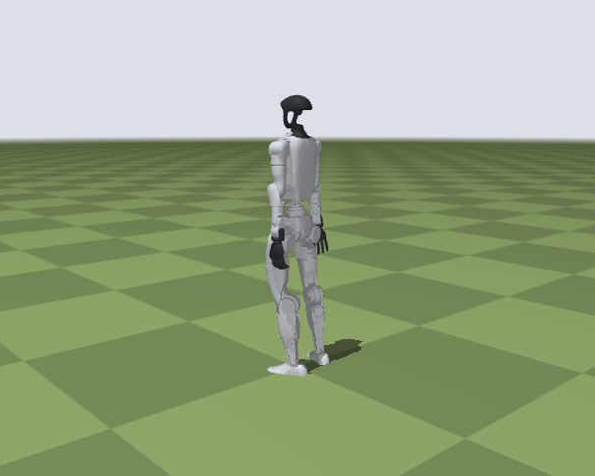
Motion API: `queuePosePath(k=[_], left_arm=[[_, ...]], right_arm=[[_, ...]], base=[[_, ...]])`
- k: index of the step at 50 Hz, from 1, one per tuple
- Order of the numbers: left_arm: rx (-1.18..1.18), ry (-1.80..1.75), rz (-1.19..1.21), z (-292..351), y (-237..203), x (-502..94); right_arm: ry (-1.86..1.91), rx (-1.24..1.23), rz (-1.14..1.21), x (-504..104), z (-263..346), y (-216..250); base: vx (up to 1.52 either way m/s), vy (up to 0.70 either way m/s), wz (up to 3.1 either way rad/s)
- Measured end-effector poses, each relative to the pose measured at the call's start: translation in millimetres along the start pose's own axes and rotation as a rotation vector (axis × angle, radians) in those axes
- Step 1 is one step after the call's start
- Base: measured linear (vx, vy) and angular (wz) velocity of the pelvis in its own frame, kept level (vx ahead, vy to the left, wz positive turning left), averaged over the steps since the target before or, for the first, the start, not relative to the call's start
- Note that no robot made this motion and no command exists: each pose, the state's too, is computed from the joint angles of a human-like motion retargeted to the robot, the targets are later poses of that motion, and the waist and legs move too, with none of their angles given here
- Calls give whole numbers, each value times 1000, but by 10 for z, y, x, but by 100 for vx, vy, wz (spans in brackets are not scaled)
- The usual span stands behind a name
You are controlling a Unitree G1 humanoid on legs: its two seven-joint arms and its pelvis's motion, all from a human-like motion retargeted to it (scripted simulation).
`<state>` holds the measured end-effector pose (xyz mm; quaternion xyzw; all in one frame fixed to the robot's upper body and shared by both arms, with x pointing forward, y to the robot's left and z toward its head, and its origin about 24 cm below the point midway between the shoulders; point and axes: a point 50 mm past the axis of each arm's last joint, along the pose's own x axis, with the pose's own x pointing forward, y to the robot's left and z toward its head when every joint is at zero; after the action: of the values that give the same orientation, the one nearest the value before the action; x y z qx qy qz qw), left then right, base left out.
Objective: In place motions
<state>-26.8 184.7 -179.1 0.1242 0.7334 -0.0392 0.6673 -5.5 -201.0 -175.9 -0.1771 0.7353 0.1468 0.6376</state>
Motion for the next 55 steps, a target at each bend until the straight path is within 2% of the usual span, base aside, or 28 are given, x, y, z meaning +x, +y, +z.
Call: queuePosePath(k=[11, 16, 21, 30, 34, 37, 40, 43, 49, 55], left_arm=[[19, 8, 8, -4, 64, -2], [157, 45, 50, 62, 306, -26], [290, -33, 138, 488, 534, -75], [217, -375, 98, 1456, 455, -279], [232, -464, 96, 1616, 448, -343], [207, -467, 127, 1500, 437, -298], [123, -372, 151, 1103, 388, -163], [49, -147, 124, 430, 327, -28], [43, 369, 43, -1054, 279, -152], [-51, 605, 11, -1876, 134, -444]], right_arm=[[-32, 3, 0, 8, 13, -6], [-36, 26, -27, 15, -81, -21], [52, 115, -48, 9, -395, -20], [267, 396, -52, -70, -1122, 197], [321, 490, -63, -92, -1230, 278], [353, 543, -93, -87, -1182, 277], [318, 551, -132, -42, -898, 212], [156, 463, -112, 1, -356, 74], [-335, 43, 1, -246, 1138, -211], [-758, -272, -190, -864, 2217, -474]], base=[[0, 0, -3], [-1, 0, -90], [-2, -1, 96], [-1, 2, 37], [0, 2, 23], [1, 1, -11], [4, 2, -47], [3, 0, -50], [-1, -2, -35], [0, -1, -7]])
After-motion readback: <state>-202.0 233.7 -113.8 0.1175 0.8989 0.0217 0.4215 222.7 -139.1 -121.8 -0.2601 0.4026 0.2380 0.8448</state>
